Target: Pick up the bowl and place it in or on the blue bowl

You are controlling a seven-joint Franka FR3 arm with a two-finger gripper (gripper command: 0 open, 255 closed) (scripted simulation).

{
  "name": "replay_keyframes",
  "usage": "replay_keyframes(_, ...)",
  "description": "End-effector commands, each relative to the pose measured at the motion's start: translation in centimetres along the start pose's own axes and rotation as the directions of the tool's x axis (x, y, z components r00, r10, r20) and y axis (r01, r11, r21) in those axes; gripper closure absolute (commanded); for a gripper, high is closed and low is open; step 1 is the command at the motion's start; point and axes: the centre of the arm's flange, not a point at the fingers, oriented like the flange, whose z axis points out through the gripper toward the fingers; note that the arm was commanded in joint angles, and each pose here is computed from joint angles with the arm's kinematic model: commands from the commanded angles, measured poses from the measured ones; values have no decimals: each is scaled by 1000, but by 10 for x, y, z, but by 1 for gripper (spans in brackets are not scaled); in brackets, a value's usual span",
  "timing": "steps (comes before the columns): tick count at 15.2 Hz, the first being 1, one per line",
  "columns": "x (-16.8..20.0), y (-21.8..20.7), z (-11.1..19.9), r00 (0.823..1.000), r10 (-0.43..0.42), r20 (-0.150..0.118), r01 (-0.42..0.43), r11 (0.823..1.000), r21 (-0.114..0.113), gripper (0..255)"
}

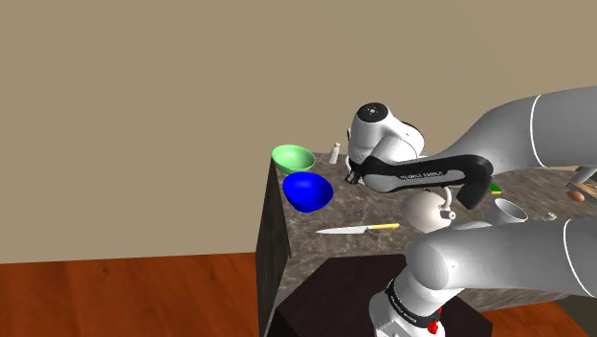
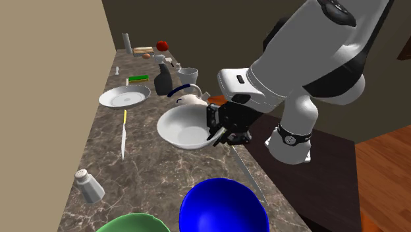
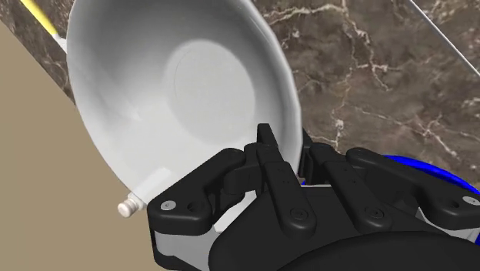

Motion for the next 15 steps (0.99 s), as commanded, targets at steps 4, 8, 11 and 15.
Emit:
replay_keyframes(4, 1, 14, -24, 1000, 0, 0, 0, 1000, 1, 255)
replay_keyframes(8, 17, 0, -41, 1000, 0, 0, 0, 1000, 1, 255)
replay_keyframes(11, 42, -26, -58, 1000, 0, 0, 0, 1000, 1, 255)
replay_keyframes(15, 75, -61, -80, 1000, 0, 0, 0, 1000, 1, 255)
